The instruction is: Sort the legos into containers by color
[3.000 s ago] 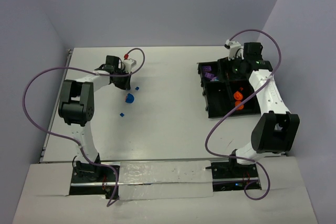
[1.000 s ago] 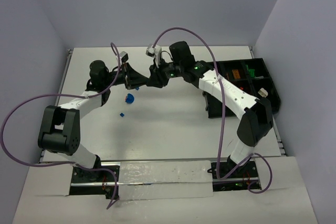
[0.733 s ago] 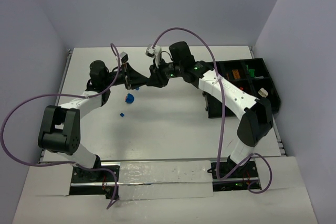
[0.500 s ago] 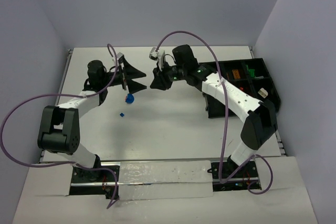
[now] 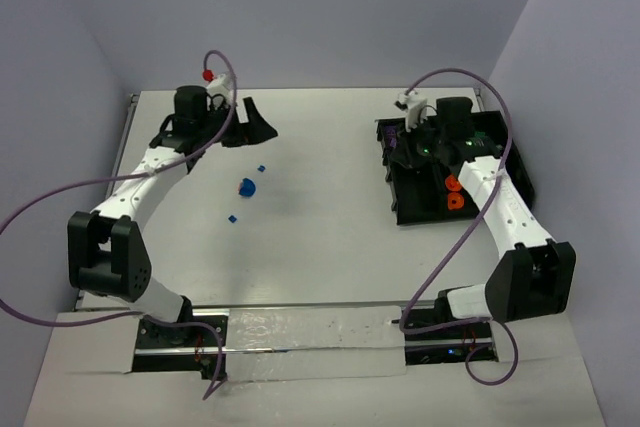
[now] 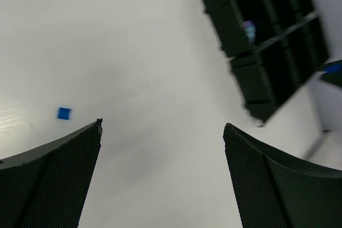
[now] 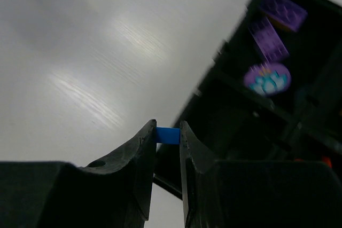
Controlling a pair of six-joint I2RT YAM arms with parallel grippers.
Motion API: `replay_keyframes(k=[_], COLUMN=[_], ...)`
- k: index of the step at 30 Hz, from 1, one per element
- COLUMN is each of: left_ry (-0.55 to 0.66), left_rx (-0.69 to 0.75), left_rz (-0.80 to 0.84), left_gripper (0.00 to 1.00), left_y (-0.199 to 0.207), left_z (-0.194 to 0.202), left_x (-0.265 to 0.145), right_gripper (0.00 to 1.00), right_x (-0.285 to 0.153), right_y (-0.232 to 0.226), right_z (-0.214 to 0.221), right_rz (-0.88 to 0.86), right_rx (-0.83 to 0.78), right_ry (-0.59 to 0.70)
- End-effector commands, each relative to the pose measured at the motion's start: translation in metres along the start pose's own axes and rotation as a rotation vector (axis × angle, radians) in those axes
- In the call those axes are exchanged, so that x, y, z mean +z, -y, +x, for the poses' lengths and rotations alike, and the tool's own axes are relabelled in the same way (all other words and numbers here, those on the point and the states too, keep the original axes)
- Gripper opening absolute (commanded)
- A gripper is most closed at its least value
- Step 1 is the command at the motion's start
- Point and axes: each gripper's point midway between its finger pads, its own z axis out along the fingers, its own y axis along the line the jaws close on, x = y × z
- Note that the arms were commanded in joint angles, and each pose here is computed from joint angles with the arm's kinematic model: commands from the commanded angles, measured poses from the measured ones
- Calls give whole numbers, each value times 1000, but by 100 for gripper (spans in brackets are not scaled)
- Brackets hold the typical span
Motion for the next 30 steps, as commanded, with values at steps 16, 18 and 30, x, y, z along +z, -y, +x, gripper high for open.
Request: replay_keyframes(k=[16,18,30], left_ry=[-245,-252,-318], left_rx=[432,434,436], left_rz=[-384,-387,-391], left_gripper=[96,96,83], left_y=[-73,-76,-93], left_z=[31,34,51], left_x=[71,74,96], right_gripper=[39,50,60], right_x=[33,34,27], right_y=[77,78,74], right_z=[97,95,52], right_rz=[243,244,221], right_rx=[45,46,76], right_ry=[-383,-380,-278])
